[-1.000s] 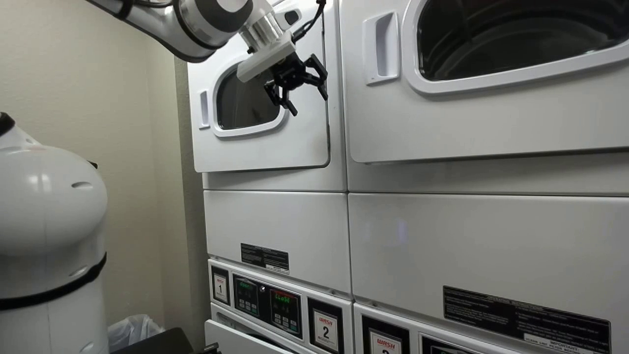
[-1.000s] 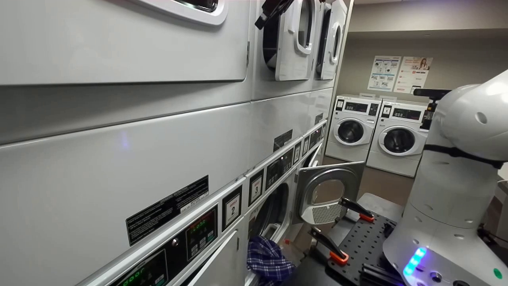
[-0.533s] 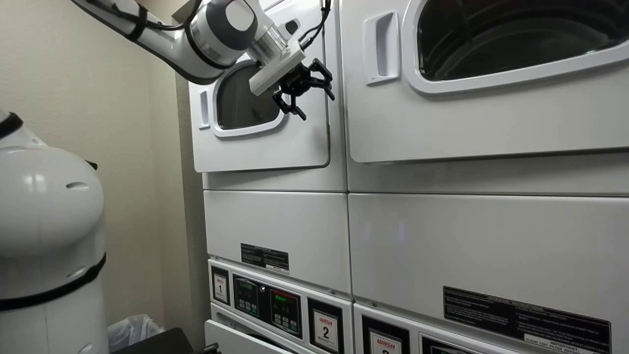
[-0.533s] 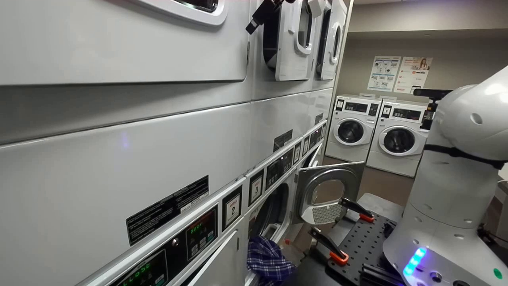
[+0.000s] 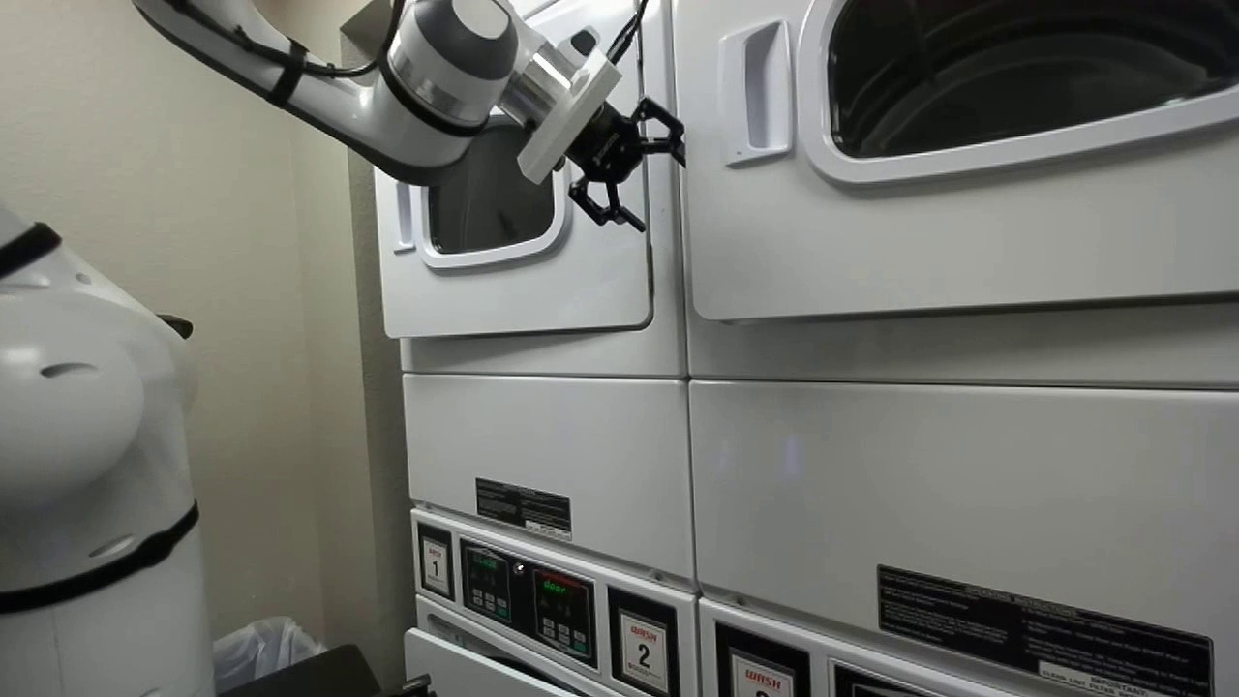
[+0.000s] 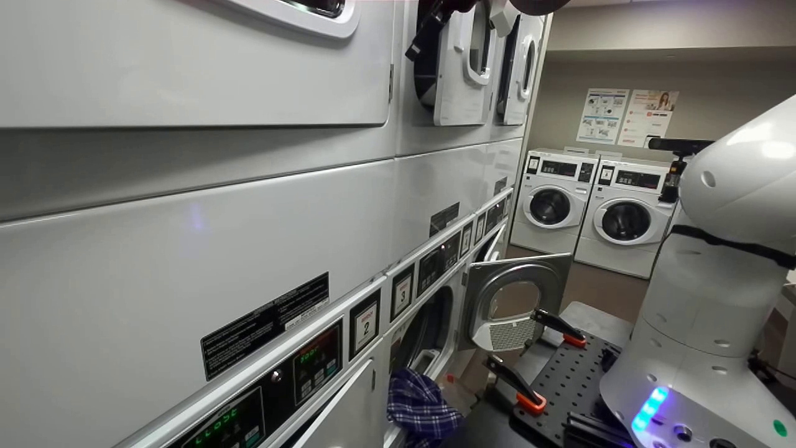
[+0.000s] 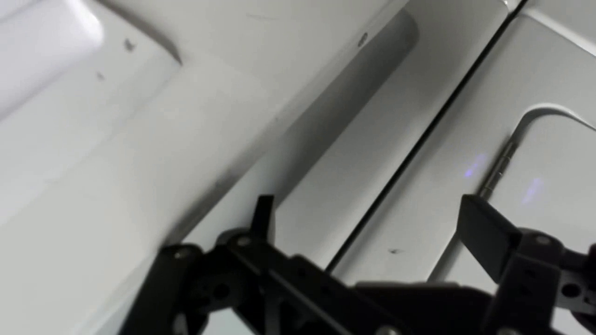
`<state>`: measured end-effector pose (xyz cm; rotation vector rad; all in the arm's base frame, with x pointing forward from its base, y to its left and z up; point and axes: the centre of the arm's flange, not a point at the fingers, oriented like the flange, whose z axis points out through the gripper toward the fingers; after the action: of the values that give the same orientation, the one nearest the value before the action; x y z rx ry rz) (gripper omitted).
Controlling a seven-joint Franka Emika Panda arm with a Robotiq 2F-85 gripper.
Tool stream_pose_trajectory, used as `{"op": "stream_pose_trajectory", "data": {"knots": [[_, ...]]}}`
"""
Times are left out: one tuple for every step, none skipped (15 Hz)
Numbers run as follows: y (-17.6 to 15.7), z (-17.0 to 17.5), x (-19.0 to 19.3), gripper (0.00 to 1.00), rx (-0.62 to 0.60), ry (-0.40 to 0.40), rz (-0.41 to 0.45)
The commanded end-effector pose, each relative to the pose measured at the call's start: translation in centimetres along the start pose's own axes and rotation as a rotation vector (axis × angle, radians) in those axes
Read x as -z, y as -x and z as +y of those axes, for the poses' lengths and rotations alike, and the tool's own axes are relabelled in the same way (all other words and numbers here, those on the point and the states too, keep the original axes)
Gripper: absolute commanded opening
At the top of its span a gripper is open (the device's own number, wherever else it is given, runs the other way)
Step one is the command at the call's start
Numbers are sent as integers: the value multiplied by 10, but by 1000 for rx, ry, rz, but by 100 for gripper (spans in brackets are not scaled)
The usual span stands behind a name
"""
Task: Open the door of the second washing machine from the left
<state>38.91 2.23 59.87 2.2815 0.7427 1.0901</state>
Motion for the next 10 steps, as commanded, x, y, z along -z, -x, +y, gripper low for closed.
{"op": "stream_pose_trajectory", "data": {"knots": [[20, 12, -7, 100, -9, 101, -69], [20, 12, -6, 100, -3, 118, -80], [23, 12, -4, 100, 1, 137, -92], [25, 12, -3, 100, 6, 154, -103], [29, 13, -1, 100, 11, 175, -115], [32, 16, 1, 100, 18, 199, -127], [33, 18, 4, 100, 21, 223, -135], [34, 21, 7, 100, 25, 251, -139], [35, 26, 10, 100, 32, 280, -141], [36, 30, 14, 100, 34, 311, -147]]}}
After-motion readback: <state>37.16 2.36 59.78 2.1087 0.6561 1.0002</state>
